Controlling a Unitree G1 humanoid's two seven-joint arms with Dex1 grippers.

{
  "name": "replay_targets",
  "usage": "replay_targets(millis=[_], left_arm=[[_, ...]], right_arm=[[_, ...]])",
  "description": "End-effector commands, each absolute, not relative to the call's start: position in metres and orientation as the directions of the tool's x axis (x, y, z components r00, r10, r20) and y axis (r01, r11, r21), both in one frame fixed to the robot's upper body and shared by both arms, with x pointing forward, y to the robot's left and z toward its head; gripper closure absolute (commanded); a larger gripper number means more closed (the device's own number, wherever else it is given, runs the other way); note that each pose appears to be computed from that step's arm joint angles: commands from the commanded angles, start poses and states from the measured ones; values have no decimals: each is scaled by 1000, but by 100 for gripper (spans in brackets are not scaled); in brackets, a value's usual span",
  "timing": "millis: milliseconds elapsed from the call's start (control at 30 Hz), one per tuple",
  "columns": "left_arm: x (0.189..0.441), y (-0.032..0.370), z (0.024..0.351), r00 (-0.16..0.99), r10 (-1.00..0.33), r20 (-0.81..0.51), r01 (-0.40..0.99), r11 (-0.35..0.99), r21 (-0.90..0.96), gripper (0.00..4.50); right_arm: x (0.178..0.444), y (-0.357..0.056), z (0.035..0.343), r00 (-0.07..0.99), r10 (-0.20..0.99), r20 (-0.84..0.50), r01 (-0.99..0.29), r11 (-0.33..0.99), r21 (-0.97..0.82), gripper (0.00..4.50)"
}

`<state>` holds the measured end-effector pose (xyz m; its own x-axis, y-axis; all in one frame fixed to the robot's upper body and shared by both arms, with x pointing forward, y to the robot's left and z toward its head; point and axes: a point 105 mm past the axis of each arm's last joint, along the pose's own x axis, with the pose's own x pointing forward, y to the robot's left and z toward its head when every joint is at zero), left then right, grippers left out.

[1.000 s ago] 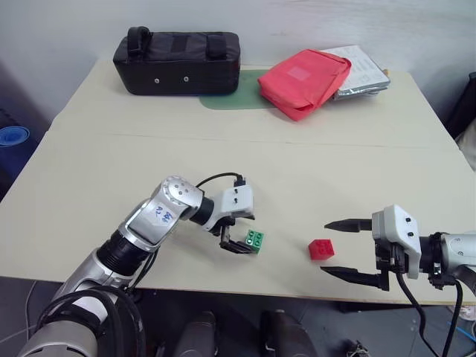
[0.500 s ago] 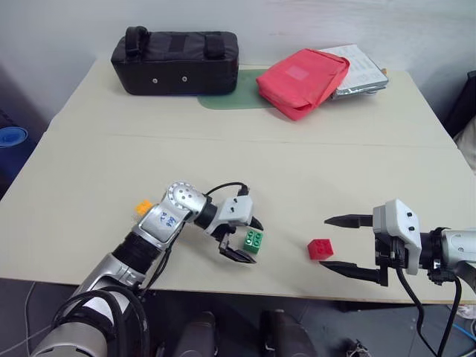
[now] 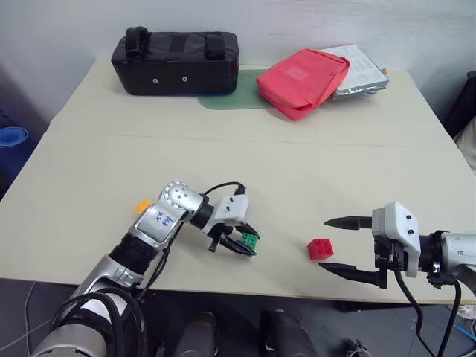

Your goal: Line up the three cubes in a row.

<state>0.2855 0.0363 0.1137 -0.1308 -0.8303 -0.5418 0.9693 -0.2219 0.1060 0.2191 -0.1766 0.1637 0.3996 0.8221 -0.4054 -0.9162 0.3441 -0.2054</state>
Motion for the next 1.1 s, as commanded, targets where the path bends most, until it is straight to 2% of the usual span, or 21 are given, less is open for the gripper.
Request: replay_targets(millis=[33, 300, 667, 700, 733, 933, 967, 1100], left_arm=[[282, 22, 108, -41, -827, -561, 985, -128, 117, 298], [272, 8, 107, -24, -841, -541, 993, -83, 85, 298], [275, 7, 106, -18, -853, -521, 994, -72, 84, 298], [274, 8, 106, -23, -855, -518, 995, -72, 74, 222], [273, 9, 106, -29, -857, -514, 995, -73, 65, 204], [274, 22, 124, -31, -881, -472, 997, -63, 53, 18], [276, 25, 127, -24, -885, -464, 997, -56, 56, 2], [281, 46, 147, 15, -903, -429, 996, -23, 84, 2]], right_arm=[[216, -176, 171, 401, 830, -387, -914, 335, -228, 0], [216, -178, 170, 388, 830, -401, -920, 321, -224, 0], [217, -177, 167, 389, 827, -405, -919, 321, -227, 0], [217, -177, 167, 390, 827, -405, -919, 322, -228, 0], [217, -177, 167, 390, 827, -405, -919, 322, -229, 0], [218, -177, 167, 386, 828, -407, -920, 317, -228, 0], [218, -178, 168, 385, 828, -408, -921, 316, -228, 0], [223, -179, 170, 377, 832, -408, -924, 303, -235, 0]])
